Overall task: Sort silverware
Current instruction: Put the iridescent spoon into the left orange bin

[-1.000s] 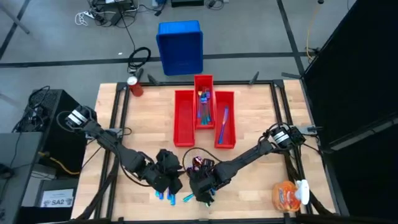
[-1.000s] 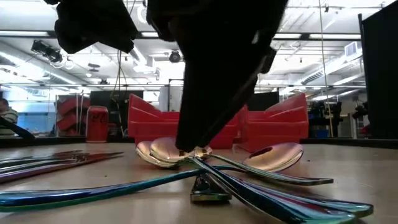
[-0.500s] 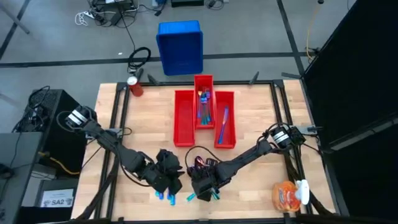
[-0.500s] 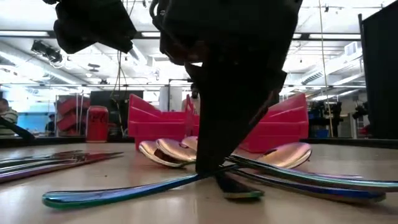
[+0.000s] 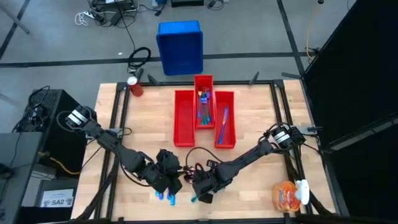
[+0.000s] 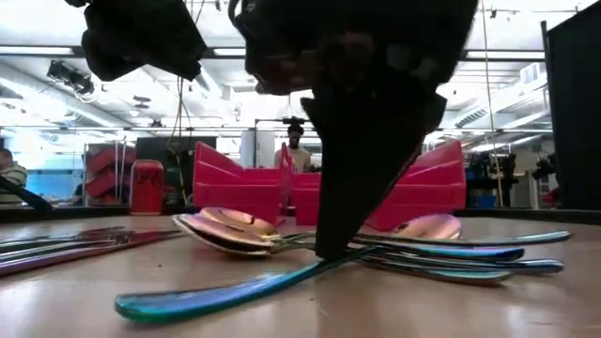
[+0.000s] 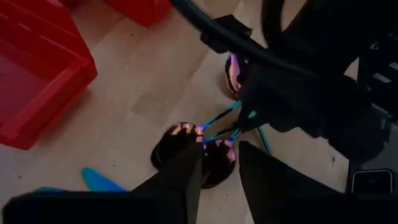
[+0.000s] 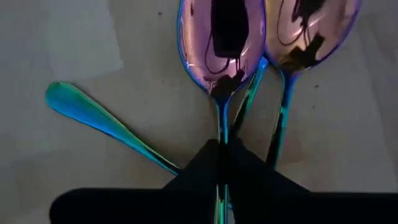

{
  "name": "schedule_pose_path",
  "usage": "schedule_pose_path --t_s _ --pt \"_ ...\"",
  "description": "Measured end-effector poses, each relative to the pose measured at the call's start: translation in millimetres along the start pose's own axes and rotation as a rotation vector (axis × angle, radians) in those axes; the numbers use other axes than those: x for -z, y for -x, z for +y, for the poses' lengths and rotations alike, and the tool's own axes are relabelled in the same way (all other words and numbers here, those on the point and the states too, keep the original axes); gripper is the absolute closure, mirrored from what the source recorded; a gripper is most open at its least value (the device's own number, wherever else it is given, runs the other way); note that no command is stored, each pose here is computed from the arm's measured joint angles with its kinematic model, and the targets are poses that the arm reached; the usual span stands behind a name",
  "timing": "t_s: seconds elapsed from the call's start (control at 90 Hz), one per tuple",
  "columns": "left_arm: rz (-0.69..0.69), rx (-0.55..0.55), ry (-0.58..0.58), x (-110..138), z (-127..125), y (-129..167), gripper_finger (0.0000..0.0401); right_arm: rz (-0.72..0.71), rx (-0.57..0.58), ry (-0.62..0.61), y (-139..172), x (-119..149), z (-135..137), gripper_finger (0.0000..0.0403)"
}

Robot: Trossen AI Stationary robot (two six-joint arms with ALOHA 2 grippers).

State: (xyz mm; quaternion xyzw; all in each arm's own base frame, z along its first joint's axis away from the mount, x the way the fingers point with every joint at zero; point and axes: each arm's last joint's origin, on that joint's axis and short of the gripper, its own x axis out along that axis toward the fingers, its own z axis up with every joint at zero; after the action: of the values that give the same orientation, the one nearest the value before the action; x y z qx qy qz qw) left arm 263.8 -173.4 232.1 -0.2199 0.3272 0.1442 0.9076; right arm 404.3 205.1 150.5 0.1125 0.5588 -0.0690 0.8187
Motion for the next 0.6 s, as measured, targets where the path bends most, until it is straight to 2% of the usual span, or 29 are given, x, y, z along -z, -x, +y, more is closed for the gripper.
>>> schedule_pose_path --t_s 0.211,0.333,0.6 --pt "-0.005 -0.003 -0.005 -0.1 0.1 0.0 0.0311 -0.068 0.012 0.011 23.0 -0.9 4.5 0.0401" --pt "-0.030 -0.008 -0.053 -0.3 -0.6 4.6 0.0311 -0.133 0.024 0.028 43.9 -3.3 5.8 0.0402" --pt "-0.266 0.024 -0.090 -1.4 -8.8 60.7 0.0311 -0.295 -0.104 0.095 94.9 -23.9 2.5 0.0402"
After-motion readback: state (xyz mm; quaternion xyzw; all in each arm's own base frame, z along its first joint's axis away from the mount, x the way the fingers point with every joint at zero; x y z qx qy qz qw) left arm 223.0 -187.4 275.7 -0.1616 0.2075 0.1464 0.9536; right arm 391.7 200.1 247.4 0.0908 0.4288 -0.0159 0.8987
